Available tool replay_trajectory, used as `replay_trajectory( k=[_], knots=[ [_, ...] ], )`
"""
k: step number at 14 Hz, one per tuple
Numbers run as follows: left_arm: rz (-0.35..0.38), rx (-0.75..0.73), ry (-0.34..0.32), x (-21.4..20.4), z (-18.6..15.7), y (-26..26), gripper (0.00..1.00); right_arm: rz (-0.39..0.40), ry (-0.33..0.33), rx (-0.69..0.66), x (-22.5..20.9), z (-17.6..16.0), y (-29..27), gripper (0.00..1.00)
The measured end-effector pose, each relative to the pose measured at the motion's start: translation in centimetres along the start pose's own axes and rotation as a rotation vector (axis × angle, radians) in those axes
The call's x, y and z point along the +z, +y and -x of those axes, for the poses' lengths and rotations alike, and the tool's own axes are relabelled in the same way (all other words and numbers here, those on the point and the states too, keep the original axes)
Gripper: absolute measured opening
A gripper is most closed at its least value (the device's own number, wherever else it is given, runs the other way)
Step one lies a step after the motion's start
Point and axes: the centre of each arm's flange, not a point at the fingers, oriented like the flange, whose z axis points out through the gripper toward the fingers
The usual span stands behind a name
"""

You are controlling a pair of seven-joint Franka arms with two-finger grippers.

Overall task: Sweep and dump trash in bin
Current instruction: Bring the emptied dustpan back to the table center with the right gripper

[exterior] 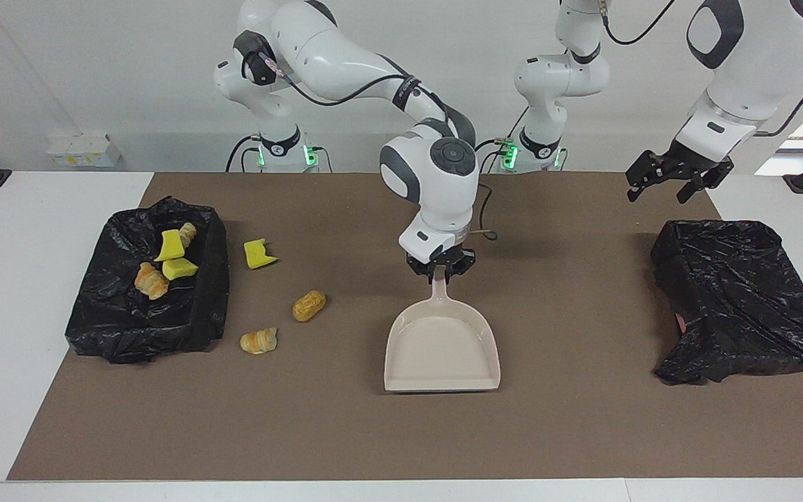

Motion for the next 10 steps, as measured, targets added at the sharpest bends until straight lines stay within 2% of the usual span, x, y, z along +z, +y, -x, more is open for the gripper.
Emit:
replay_trajectory(
  k=[3,7,10],
  knots=[
    [0.000,0.000,0.000,0.0,0.0,0.0,1.00,-0.012,-0.009,0.015,0.4,-0.4,0.4,0.33],
    [0.000,0.000,0.000,0.0,0.0,0.0,1.00,0.000,-0.036,0.009,2.9,0.3,0.3,0.33],
    [0.000,0.003,0.000,0.0,0.0,0.0,1.00,0.009,-0.049,0.010,3.1,0.4,0.5,0.60]
  ],
)
